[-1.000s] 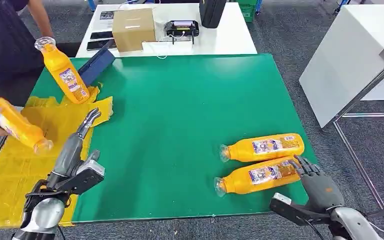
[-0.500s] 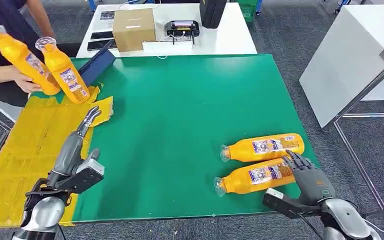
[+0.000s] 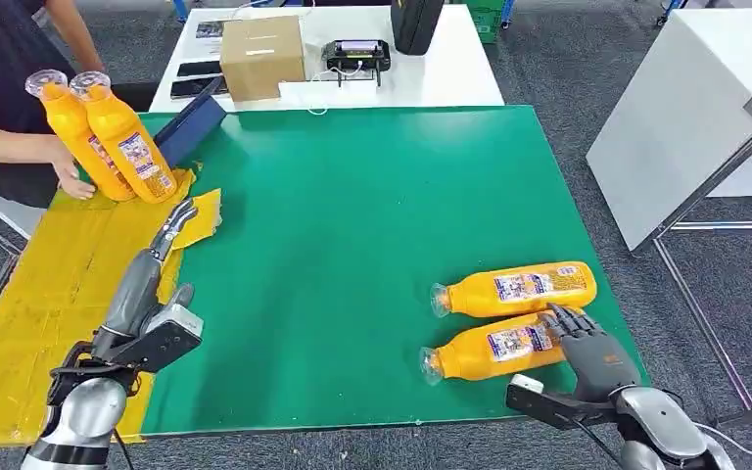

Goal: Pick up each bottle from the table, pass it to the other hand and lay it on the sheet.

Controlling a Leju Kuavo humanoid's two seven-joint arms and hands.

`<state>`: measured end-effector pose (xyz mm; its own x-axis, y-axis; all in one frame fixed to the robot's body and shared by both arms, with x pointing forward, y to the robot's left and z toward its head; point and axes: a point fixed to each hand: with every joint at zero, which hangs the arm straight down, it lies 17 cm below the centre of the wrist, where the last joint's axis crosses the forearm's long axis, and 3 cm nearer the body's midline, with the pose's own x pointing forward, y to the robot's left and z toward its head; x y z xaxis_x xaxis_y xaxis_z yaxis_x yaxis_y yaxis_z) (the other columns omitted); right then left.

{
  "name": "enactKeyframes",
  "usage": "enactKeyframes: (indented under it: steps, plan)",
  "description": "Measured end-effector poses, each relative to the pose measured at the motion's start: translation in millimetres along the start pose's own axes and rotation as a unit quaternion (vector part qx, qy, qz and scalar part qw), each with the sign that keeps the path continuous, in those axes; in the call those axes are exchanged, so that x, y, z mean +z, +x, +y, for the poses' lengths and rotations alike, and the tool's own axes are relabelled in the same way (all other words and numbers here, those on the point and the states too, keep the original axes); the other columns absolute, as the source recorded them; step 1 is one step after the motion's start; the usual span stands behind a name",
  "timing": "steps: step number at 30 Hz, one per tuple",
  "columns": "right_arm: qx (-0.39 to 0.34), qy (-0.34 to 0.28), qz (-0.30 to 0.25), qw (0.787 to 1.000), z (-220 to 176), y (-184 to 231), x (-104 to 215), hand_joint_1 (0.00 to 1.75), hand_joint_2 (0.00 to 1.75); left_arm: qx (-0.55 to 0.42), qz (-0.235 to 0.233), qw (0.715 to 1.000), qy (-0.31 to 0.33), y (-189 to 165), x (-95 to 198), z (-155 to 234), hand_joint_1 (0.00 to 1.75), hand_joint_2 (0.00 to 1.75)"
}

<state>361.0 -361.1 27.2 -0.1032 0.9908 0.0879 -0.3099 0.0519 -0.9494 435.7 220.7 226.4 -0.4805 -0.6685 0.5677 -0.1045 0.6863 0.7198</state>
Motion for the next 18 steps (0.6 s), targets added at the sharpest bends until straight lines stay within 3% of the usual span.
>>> enactKeyframes:
  steps: [14,15,16,18]
  plan:
    - [0.035,0.037,0.006,0.999,22.7,-5.2,-14.7,0.00,1.75,0.011,-0.014,1.000,-0.003,10.1,-13.7,-0.7,0.00,0.00]
    - [0.037,0.039,0.006,0.999,23.5,-6.4,-16.0,1.64,1.75,0.012,-0.015,1.000,-0.002,10.3,-15.5,-0.4,0.00,0.00]
    - [0.040,0.042,0.006,0.998,24.4,-8.0,-16.7,1.75,1.75,0.013,-0.016,1.000,-0.003,10.7,-16.7,-0.6,0.00,0.00]
    - [0.043,0.046,0.003,0.998,26.4,-8.2,-18.2,1.75,1.75,0.014,-0.016,1.000,-0.004,10.7,-18.2,-1.6,0.00,0.00]
